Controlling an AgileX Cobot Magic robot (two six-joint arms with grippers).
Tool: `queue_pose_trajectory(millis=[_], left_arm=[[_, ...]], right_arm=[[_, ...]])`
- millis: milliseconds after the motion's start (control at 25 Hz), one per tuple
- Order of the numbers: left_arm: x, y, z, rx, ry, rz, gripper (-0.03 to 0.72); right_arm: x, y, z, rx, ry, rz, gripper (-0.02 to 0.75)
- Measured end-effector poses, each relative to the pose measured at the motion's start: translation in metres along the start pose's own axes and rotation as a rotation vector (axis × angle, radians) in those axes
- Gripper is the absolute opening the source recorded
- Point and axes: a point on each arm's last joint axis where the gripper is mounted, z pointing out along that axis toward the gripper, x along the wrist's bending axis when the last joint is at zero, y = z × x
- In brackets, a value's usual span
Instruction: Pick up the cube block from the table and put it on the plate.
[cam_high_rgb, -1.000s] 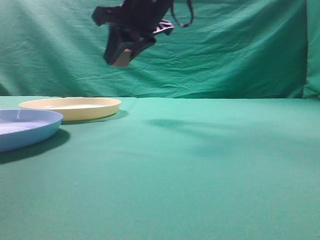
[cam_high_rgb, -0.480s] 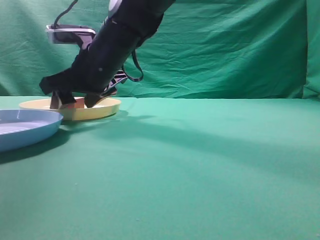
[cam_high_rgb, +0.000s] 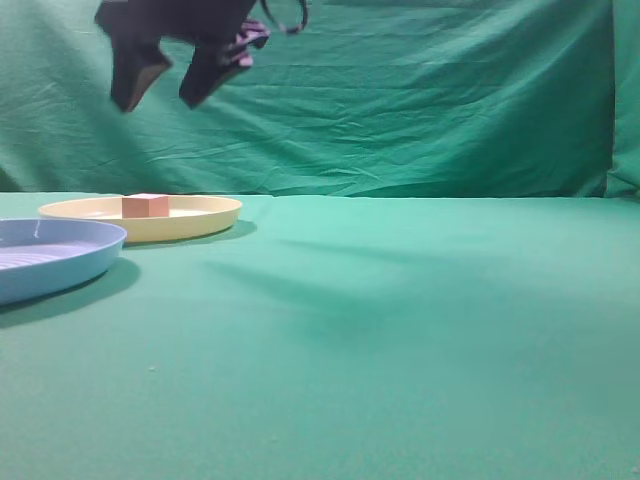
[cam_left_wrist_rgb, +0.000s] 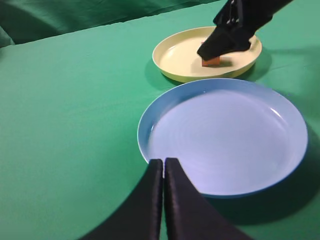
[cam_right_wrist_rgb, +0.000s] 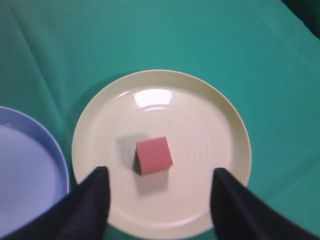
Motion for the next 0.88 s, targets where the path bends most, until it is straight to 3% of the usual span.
queue_pose_trajectory(millis=[160,280,440,560,880], left_arm=[[0.0,0.0,0.0,0.0,0.0,0.0,0.0],[0.0,0.0,0.0,0.0,0.0,0.0,0.0],[0.0,0.0,0.0,0.0,0.0,0.0,0.0],[0.0,0.0,0.0,0.0,0.0,0.0,0.0],[0.0,0.0,0.0,0.0,0.0,0.0,0.0]], right_arm=[[-0.008,0.014,-0.073,0.086,-0.002,0.101,0.157],[-0.014,0.016,-0.122,0.141,-0.013,0.226,0.0],[-0.015,0.015,-0.169,0.204,-0.044,0.29,0.0],[-0.013,0.018,-0.195,0.185,-0.078,0.296,0.0],[0.017,-0.011,-0.253,0.15,-0.077,0.316,0.0]])
